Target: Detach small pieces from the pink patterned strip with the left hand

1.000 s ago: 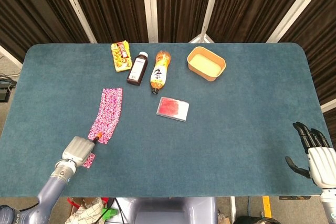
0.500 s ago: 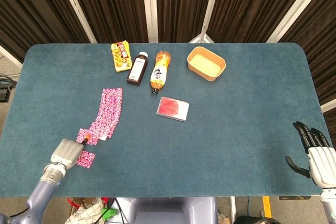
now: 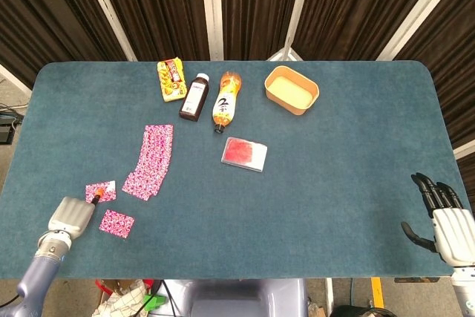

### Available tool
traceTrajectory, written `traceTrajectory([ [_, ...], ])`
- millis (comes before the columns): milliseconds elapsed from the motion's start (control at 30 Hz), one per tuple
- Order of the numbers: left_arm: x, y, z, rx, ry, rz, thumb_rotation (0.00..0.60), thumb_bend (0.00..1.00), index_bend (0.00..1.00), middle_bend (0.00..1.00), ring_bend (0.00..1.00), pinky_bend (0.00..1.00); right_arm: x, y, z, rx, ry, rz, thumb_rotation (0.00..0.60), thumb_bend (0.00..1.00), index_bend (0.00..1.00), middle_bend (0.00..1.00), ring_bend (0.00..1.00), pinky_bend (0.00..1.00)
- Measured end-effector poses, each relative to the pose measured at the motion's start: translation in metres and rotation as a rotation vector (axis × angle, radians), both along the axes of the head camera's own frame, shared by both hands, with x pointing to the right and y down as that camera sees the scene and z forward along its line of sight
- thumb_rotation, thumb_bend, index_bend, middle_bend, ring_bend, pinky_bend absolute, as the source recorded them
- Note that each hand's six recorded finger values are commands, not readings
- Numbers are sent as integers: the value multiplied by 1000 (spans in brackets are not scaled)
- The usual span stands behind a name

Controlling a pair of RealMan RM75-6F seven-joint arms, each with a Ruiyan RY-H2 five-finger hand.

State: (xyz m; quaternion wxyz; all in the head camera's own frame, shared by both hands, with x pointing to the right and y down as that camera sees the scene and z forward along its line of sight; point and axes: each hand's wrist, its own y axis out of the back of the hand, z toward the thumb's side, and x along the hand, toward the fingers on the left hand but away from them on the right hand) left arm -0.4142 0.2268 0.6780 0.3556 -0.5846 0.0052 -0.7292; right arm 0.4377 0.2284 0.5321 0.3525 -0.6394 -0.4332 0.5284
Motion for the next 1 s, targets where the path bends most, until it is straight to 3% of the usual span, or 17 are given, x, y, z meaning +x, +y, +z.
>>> traceTrajectory([
  [333,-18,-1,-6,12,-27,-28,600,883,35,893,748,694,0,0,0,0,-1,1,600,313,0,107,183,137],
  [533,-9,-7,-11,36,17,-25,600,883,36,892,748,694,-1,0,0,-1,-1,-1,600,313,0,107,183,137],
  [600,-3,-11,-17,54,51,-28,600,837,45,878,732,694,-1,0,0,-1,-1,-2,600,313,0,107,183,137],
  [700,6,-15,-33,94,107,-32,600,624,59,750,600,643,-1,-1,1,-3,-1,-2,600,313,0,107,183,137],
  [767,11,-16,-47,131,149,-45,600,465,61,523,404,501,-1,-1,2,-5,-3,-2,600,313,0,107,183,137],
  [900,6,-7,-89,264,262,-125,600,382,61,244,163,264,-1,0,2,-7,-1,1,600,313,0,107,183,137],
  [1000,-9,6,-118,377,324,-192,600,366,61,134,58,198,-2,1,2,-8,2,4,600,313,0,107,183,137],
])
